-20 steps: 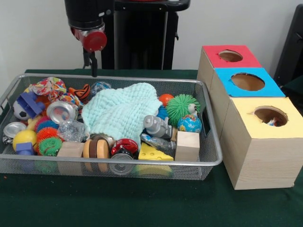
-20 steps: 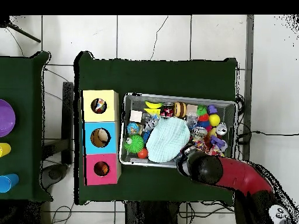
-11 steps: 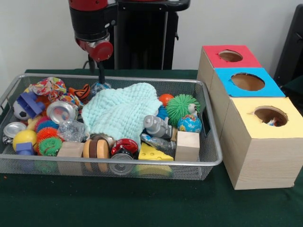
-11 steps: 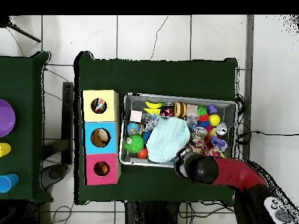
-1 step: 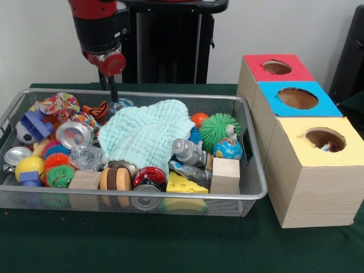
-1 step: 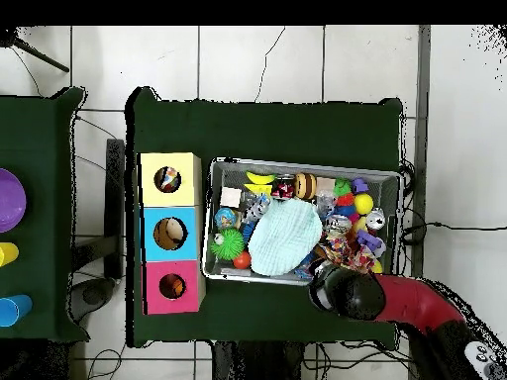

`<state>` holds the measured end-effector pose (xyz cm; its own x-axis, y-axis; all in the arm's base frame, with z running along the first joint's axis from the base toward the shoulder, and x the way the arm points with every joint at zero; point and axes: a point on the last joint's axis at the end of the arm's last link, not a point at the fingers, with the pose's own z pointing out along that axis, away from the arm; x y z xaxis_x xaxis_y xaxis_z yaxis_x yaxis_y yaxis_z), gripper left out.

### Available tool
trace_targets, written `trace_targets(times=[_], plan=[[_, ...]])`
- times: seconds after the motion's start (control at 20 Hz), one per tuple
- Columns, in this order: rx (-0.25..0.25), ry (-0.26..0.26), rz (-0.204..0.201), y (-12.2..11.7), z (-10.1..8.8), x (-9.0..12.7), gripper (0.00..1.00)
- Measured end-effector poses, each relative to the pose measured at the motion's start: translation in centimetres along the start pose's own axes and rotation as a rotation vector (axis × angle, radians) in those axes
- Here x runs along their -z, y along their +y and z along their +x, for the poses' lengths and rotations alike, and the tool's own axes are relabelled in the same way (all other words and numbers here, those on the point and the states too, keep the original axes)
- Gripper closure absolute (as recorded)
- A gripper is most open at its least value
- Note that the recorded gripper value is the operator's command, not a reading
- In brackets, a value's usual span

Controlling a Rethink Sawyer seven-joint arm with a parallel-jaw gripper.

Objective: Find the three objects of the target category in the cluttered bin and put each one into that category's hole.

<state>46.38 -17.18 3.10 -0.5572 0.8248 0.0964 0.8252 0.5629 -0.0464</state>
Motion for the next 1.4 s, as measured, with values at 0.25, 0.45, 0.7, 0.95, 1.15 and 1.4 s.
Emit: trace_targets(times=[0.25,0.45,0.7,0.95,1.15,1.4], plan=[[-0.023,0.006,-0.016,-2.9,-0.8,0.3,0.0],[-0.025,0.002,-0.014,-5.2,-1.2,0.3,0.0],[0.01,0.003,0.0,-6.9,-0.6,-0.3,0.0],[0.058,0.006,0.007,-7.1,0.2,-1.2,0.0],[0.084,0.018,0.005,-7.5,0.7,-2.1,0.0],[0.093,0.048,-0.009,-8.3,1.2,-3.6,0.0]])
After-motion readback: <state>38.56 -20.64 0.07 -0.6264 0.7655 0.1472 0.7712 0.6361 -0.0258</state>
